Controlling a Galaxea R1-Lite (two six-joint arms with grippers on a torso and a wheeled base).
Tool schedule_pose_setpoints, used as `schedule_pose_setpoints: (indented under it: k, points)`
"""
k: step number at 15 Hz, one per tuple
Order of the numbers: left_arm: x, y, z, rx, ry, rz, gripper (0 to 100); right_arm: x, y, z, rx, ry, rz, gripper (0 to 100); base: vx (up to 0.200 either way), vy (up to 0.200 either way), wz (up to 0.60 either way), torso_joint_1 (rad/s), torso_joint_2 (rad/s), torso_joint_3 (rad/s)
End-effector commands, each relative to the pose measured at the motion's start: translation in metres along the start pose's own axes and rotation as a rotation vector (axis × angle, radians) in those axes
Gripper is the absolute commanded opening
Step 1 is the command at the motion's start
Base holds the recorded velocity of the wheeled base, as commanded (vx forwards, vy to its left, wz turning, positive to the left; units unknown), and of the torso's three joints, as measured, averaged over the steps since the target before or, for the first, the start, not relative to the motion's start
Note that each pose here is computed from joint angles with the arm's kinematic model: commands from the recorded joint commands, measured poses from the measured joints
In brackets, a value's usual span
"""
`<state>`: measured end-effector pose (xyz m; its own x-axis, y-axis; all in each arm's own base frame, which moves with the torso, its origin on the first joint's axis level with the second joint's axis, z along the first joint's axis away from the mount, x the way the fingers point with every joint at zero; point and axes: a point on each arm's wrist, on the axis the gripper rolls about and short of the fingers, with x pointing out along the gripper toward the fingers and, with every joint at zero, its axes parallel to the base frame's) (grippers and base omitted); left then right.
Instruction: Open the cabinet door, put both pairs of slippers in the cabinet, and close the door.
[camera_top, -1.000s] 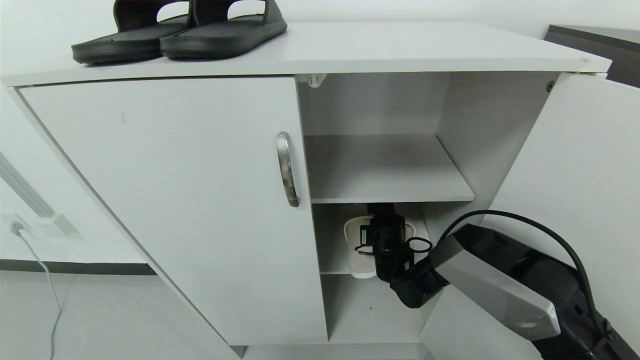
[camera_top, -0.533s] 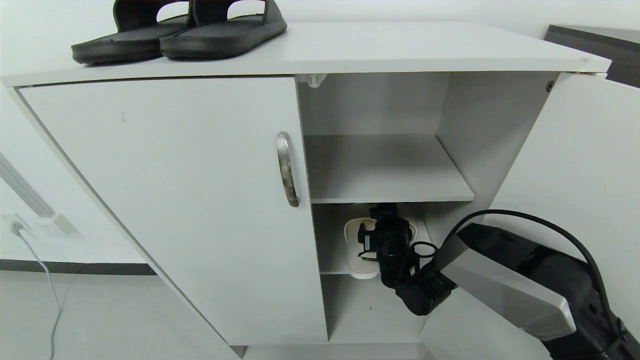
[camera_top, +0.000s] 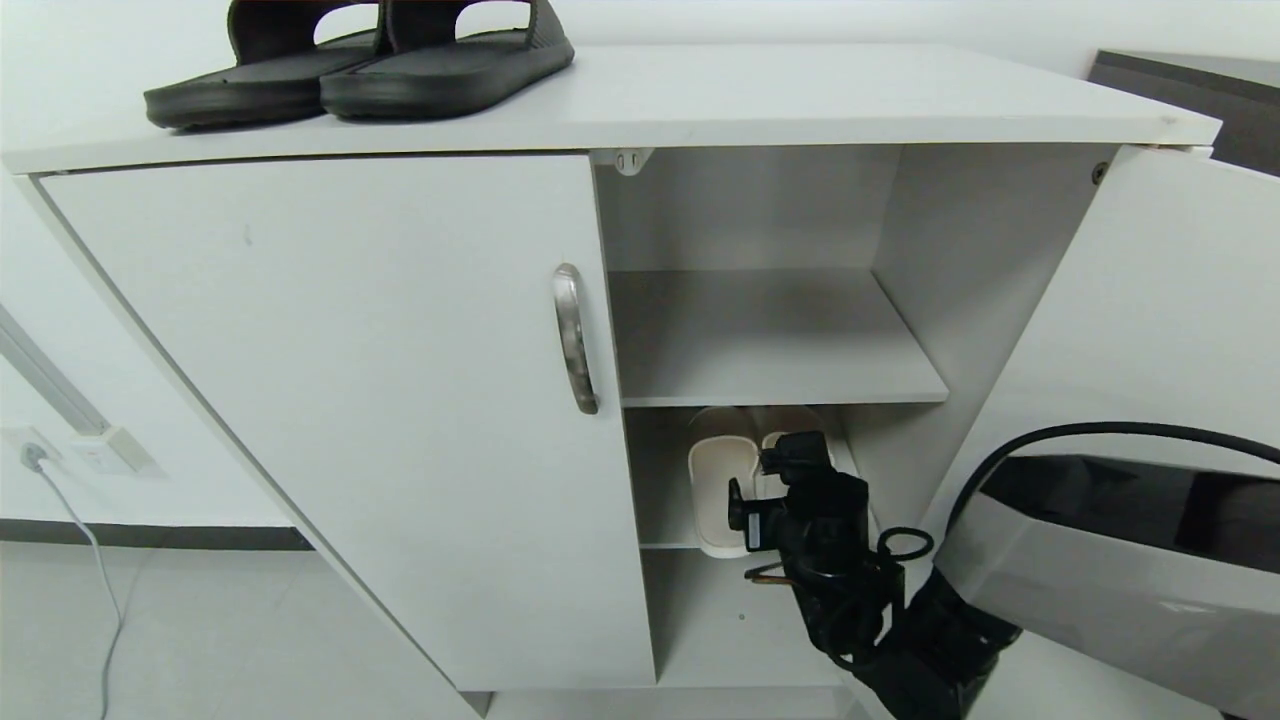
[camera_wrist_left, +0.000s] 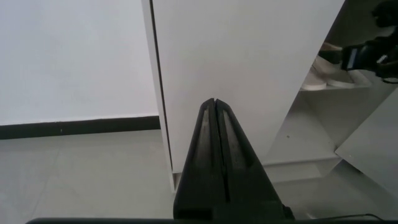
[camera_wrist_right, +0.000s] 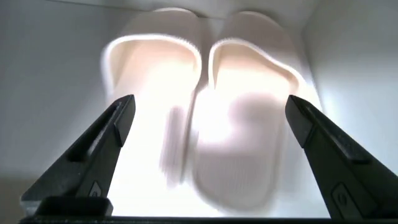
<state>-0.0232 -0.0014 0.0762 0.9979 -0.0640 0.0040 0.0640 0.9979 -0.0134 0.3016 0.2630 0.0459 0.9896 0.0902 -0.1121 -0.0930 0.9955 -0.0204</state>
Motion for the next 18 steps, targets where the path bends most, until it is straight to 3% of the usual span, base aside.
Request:
schedule_pose_setpoints:
  k: [1, 7, 14, 18]
  points:
    - [0.0, 0.0, 0.0, 0.0, 0.001, 0.001, 0, -0.047, -0.004, 0.014, 0.011, -0.038, 0.063, 100, 0.0, 0.0, 0.0, 0.0, 0.0, 0.0]
    - [0.0, 0.0, 0.0, 0.0, 0.001, 0.0, 0, -0.057, -0.001, 0.013, -0.003, -0.03, 0.088, 100, 0.0, 0.0, 0.0, 0.0, 0.0, 0.0]
    - [0.0, 0.0, 0.0, -0.002, 0.001, 0.0, 0, -0.056, 0.001, 0.007, -0.007, -0.025, 0.091, 100, -0.2, 0.0, 0.0, -0.001, 0.0, 0.002]
    - [0.0, 0.0, 0.0, 0.003, 0.001, 0.001, 0, -0.056, 0.001, 0.007, -0.029, -0.023, 0.096, 100, 0.0, 0.0, 0.0, 0.0, 0.0, 0.0]
